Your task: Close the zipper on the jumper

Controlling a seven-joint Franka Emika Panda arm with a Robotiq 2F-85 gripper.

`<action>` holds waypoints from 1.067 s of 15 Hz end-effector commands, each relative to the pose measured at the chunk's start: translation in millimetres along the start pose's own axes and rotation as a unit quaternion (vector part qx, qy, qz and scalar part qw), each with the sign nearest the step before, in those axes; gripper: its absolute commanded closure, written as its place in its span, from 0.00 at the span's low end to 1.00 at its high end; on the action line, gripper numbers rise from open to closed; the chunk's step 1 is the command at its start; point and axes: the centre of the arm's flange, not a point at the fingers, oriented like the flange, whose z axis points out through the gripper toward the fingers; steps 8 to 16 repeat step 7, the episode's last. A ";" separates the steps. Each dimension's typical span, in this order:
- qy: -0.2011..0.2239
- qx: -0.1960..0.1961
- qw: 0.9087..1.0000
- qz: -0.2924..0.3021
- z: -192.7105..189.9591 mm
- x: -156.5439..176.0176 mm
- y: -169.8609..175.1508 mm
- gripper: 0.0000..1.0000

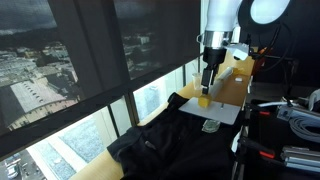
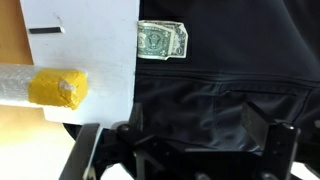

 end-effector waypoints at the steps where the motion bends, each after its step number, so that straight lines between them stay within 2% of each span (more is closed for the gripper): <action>1: 0.000 0.000 1.000 0.001 -0.2 0.0 0.9 0.00; 16: -0.007 0.000 1.000 -0.003 7.0 -1.6 -3.6 0.00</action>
